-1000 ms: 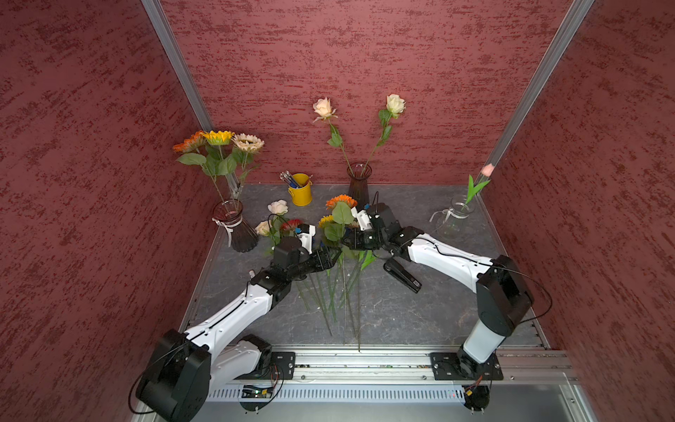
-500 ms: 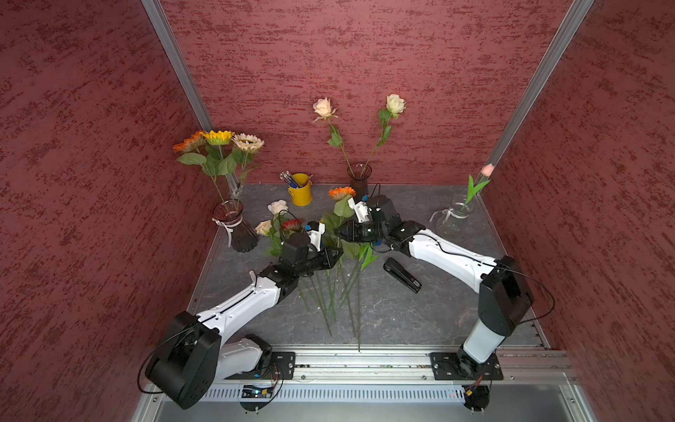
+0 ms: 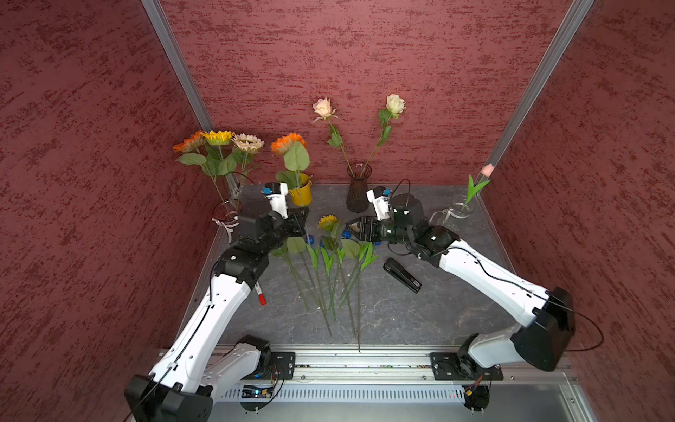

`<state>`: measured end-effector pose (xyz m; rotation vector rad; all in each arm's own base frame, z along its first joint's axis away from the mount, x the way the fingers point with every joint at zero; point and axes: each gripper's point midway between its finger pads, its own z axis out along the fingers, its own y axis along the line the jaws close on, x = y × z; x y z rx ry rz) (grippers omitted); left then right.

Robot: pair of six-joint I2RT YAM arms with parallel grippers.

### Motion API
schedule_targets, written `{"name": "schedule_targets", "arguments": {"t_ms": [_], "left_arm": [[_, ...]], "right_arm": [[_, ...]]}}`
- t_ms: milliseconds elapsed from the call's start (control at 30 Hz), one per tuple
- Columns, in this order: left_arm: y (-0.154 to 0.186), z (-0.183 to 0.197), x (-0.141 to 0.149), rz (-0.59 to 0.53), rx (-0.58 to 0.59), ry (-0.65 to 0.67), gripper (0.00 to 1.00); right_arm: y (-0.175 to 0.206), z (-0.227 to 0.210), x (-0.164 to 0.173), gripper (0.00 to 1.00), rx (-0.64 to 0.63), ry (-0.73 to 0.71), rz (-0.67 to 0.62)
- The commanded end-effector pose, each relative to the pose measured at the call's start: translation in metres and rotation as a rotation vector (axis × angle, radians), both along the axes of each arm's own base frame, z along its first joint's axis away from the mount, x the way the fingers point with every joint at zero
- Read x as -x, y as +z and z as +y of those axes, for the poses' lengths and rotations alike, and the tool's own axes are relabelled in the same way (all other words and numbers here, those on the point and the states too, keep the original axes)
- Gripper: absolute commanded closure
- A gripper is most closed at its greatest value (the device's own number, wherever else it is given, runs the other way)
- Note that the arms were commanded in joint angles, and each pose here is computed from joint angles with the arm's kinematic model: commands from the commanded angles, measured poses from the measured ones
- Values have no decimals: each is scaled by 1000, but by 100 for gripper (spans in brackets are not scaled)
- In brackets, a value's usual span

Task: Arrange the flowers in different vases according to their variety
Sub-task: Pick up the flower at the center of the board, then insert the flower into the vase.

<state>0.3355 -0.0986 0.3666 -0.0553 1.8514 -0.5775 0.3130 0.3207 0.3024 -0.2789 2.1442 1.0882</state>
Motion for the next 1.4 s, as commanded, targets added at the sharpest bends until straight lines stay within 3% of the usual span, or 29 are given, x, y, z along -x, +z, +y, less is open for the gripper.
{"name": "schedule_targets", "arguments": {"t_ms": [0, 300, 567, 700, 1100, 1367], "left_arm": [[22, 60, 2, -43, -224, 177, 100], [123, 157, -24, -324, -378, 477, 100], [161, 201, -40, -486, -588, 738, 100], [171, 210, -49, -575, -649, 787, 100], [157, 242, -93, -698, -701, 826, 100], [79, 258, -114, -567, -530, 781, 100]], "right_arm": [[-18, -21, -2, 35, 93, -61, -4], [-32, -22, -2, 35, 107, -56, 13], [-83, -22, -19, 35, 121, -5, 158], [-90, -21, -28, 35, 129, 3, 205], [-94, -12, -45, 35, 135, -24, 285], [-86, -15, -50, 35, 105, -76, 268]]}}
